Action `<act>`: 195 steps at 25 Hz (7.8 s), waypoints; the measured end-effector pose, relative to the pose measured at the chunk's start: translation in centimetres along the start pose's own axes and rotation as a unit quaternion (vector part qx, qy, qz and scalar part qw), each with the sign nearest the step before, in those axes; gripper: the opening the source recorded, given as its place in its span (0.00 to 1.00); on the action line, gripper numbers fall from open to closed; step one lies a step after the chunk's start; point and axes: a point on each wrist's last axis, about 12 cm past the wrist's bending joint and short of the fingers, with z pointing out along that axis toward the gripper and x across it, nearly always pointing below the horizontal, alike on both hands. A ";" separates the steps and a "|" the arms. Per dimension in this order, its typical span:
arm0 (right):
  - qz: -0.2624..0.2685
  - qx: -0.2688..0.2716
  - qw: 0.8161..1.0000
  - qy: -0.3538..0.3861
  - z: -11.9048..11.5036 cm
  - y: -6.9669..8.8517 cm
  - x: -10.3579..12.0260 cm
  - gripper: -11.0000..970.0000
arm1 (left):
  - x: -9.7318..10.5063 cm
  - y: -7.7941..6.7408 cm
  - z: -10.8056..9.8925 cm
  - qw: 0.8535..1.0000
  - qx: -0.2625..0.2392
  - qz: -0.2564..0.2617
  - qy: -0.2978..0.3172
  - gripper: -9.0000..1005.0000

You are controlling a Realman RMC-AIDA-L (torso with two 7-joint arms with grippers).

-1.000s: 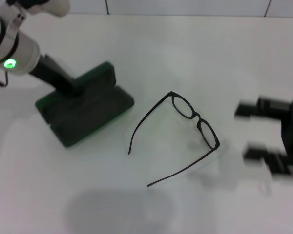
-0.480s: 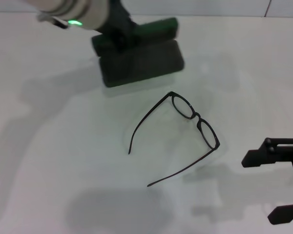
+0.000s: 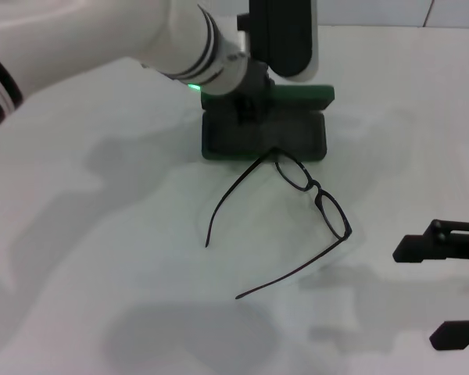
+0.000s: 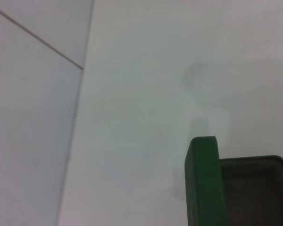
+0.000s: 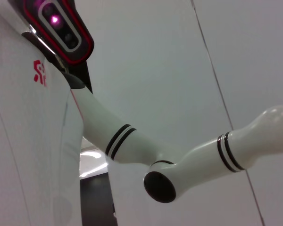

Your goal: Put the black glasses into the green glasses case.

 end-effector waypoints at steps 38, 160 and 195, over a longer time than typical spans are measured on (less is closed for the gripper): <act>0.087 0.200 0.944 0.246 1.1 -10.5 -3.4 0.64 | 3.8 -1.0 -12.0 0.880 -0.069 -0.297 -0.363 0.50; 0.019 0.105 0.968 0.226 7.8 -10.8 -5.8 0.14 | 10.7 -14.1 -4.3 0.696 0.140 -0.366 -0.602 0.04; -0.037 0.127 0.987 0.086 8.1 -12.8 -6.2 0.14 | 9.4 -15.7 -5.4 0.686 0.191 -0.277 -0.645 0.04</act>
